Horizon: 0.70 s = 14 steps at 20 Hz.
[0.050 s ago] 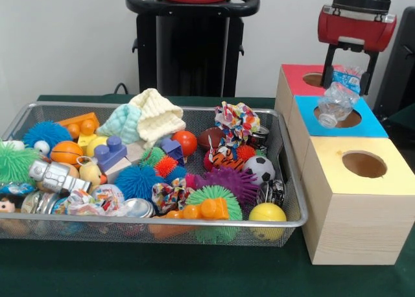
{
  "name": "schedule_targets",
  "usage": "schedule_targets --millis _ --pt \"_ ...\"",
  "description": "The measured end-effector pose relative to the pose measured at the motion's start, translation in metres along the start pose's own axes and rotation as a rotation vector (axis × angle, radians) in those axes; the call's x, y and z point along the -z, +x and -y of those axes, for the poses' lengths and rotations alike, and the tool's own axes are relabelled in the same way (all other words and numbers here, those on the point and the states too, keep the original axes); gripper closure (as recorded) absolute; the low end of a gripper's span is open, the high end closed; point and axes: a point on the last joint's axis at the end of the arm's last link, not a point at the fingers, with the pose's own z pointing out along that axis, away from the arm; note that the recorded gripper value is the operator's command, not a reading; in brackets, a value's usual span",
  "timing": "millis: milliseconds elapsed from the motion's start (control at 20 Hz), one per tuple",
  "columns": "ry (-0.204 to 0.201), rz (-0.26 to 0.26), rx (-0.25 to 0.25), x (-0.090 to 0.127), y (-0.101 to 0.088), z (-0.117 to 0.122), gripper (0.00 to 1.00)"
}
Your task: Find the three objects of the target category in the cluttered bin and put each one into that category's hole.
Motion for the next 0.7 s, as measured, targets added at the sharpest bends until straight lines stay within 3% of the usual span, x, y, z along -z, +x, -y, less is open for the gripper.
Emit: schedule_targets --millis 450,700 --pt "0.000 0.043 -0.005 -0.004 -0.001 0.004 0.00" --pt "-0.008 0.097 -0.023 -0.018 -0.002 0.013 0.00"
